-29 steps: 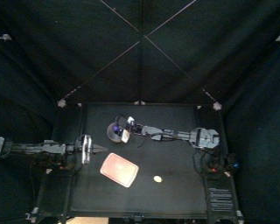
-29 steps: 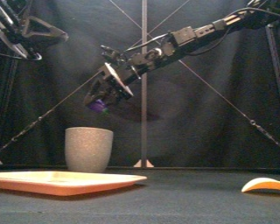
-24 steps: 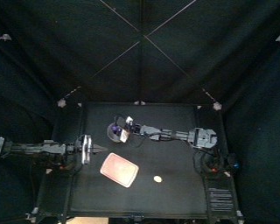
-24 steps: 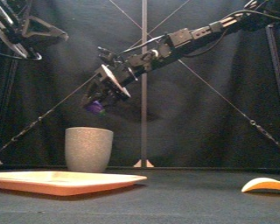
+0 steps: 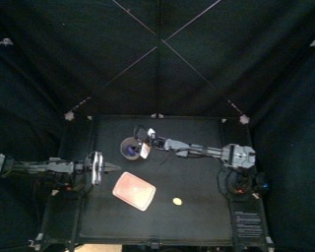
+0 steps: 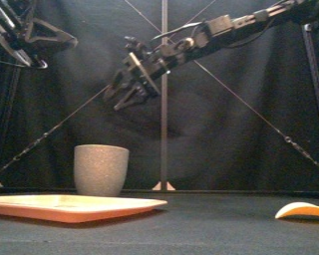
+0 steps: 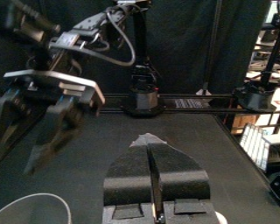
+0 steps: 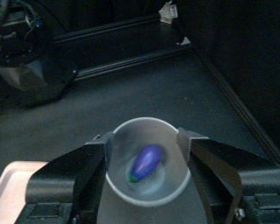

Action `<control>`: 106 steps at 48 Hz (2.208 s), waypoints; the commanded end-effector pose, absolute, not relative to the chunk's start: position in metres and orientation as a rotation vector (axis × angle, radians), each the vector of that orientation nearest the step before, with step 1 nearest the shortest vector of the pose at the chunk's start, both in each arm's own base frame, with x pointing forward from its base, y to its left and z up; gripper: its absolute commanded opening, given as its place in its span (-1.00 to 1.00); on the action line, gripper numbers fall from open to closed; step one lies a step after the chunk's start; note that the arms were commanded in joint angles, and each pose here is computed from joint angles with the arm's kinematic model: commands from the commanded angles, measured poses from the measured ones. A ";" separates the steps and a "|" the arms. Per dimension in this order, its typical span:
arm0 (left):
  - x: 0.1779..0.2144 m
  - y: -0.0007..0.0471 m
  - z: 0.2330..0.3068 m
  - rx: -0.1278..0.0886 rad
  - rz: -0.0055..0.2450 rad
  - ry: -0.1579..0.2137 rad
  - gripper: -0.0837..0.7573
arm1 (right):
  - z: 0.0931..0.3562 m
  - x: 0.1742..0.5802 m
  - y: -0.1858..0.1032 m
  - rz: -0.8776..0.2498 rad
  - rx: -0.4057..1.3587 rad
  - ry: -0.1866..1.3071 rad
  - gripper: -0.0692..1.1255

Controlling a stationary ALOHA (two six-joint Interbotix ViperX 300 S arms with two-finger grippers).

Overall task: Pick the eggplant then place it in the grey bowl
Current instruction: Drop eggplant in the grey bowl and return to neutral

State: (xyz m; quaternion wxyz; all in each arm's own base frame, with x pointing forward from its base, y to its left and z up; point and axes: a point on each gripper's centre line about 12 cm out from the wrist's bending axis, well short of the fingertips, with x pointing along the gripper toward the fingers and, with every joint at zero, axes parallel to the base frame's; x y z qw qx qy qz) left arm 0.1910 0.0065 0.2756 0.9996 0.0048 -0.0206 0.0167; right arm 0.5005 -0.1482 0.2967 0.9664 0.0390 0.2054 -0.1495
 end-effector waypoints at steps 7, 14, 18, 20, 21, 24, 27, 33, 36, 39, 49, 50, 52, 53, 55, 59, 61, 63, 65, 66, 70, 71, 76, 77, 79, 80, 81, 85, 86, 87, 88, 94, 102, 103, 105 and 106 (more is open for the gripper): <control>0.1906 0.0061 0.2826 0.012 0.032 -0.066 -0.86 | 0.373 0.412 -0.115 -0.278 0.050 0.192 0.67; 0.1899 0.0063 0.2835 0.013 0.033 -0.070 -0.86 | 0.384 0.359 -0.083 -0.223 0.037 0.052 0.67; 0.1895 0.0066 0.2832 0.013 0.034 -0.070 -0.86 | 0.381 0.330 -0.071 -0.207 0.040 0.021 0.67; 0.1895 0.0067 0.2832 0.012 0.035 -0.070 -0.86 | 0.377 0.315 -0.066 -0.202 0.041 0.018 0.67; 0.1895 0.0070 0.2832 0.013 0.036 -0.070 -0.86 | 0.374 0.308 -0.064 -0.199 0.044 0.019 0.67; 0.1893 0.0072 0.2835 0.015 0.037 -0.072 -0.86 | 0.368 0.286 -0.057 -0.192 0.052 0.011 0.67; 0.1893 0.0075 0.2835 0.015 0.039 -0.072 -0.86 | 0.361 0.262 -0.049 -0.181 0.067 -0.008 0.67; 0.1889 0.0077 0.2831 0.018 0.040 -0.072 -0.86 | 0.355 0.224 -0.033 -0.142 0.077 -0.059 0.67; 0.1889 0.0077 0.2831 0.018 0.040 -0.072 -0.86 | 0.355 0.209 -0.026 -0.120 0.077 -0.092 0.67; 0.1889 0.0077 0.2831 0.020 0.040 -0.072 -0.86 | 0.356 0.196 -0.022 -0.106 0.076 -0.124 0.67; 0.1887 0.0079 0.2834 0.020 0.041 -0.073 -0.86 | 0.347 0.177 -0.014 -0.074 0.070 -0.125 0.67; 0.1884 0.0079 0.2837 0.020 0.041 -0.075 -0.86 | 0.345 0.177 -0.014 -0.071 0.072 -0.118 0.67; 0.1884 0.0079 0.2837 0.020 0.041 -0.075 -0.86 | 0.343 0.177 -0.013 -0.066 0.073 -0.102 0.67; 0.1884 0.0079 0.2837 0.020 0.041 -0.075 -0.86 | 0.340 0.177 -0.012 -0.066 0.075 -0.088 0.67; 0.1884 0.0079 0.2837 0.020 0.041 -0.075 -0.86 | 0.338 0.178 -0.012 -0.064 0.080 -0.072 0.67; 0.1882 0.0082 0.2840 0.021 0.043 -0.076 -0.86 | 0.335 0.179 -0.011 -0.061 0.081 -0.047 0.67; 0.1880 0.0082 0.2843 0.021 0.043 -0.078 -0.86 | 0.333 0.179 -0.011 -0.060 0.083 -0.039 0.67; 0.1877 0.0085 0.2846 0.021 0.044 -0.079 -0.86 | 0.332 0.180 -0.010 -0.057 0.077 -0.036 0.67; 0.1877 0.0085 0.2846 0.021 0.044 -0.079 -0.86 | 0.331 0.180 -0.010 -0.057 0.076 -0.034 0.67; 0.1877 0.0091 0.2846 0.022 0.048 -0.079 -0.86 | 0.331 0.179 -0.010 -0.057 0.076 -0.034 0.67; 0.1874 0.0096 0.2848 0.020 0.051 -0.081 -0.86 | 0.329 0.180 -0.010 -0.057 0.076 -0.030 0.67; 0.1874 0.0096 0.2848 0.020 0.051 -0.081 -0.86 | 0.329 0.180 -0.010 -0.057 0.076 -0.030 0.67; 0.1871 0.0099 0.2851 0.020 0.052 -0.082 -0.86 | 0.324 0.179 -0.010 -0.056 0.072 -0.020 0.67; 0.1871 0.0102 0.2851 0.020 0.054 -0.082 -0.86 | 0.323 0.179 -0.010 -0.058 0.070 -0.017 0.67; 0.1871 0.0099 0.2851 0.020 0.052 -0.082 -0.86 | 0.324 0.179 -0.011 -0.059 0.072 -0.019 0.67; 0.1871 0.0102 0.2851 0.022 0.054 -0.082 -0.86 | 0.323 0.179 -0.011 -0.059 0.072 -0.017 0.67; 0.1871 0.0102 0.2845 0.022 0.054 -0.081 -0.86 | 0.323 0.179 -0.011 -0.059 0.070 -0.017 0.67; 0.1871 0.0102 0.2845 0.020 0.054 -0.081 -0.86 | 0.323 0.179 -0.011 -0.061 0.070 -0.019 0.67; 0.1871 0.0102 0.2845 0.020 0.054 -0.081 -0.86 | 0.323 0.179 -0.011 -0.059 0.069 -0.019 0.67; 0.1871 0.0099 0.2845 0.020 0.052 -0.081 -0.86 | 0.323 0.179 -0.011 -0.061 0.069 -0.017 0.67; 0.1871 0.0101 0.2845 0.023 0.053 -0.081 -0.86 | 0.323 0.179 -0.011 -0.059 0.069 -0.017 0.67; 0.1868 0.0102 0.2848 0.022 0.054 -0.082 -0.86 | 0.324 0.179 -0.011 -0.060 0.070 -0.021 0.67; 0.1858 0.0101 0.2859 0.022 0.054 -0.088 -0.86 | 0.321 0.179 -0.011 -0.061 0.067 -0.014 0.67; 0.1858 0.0101 0.2859 0.022 0.053 -0.088 -0.86 | 0.321 0.179 -0.011 -0.061 0.067 -0.013 0.67; 0.1850 0.0100 0.2855 0.022 0.053 -0.090 -0.86 | 0.321 0.179 -0.011 -0.062 0.067 -0.013 0.67; 0.1847 0.0100 0.2860 0.021 0.054 -0.093 -0.86 | 0.321 0.179 -0.011 -0.061 0.067 -0.013 0.67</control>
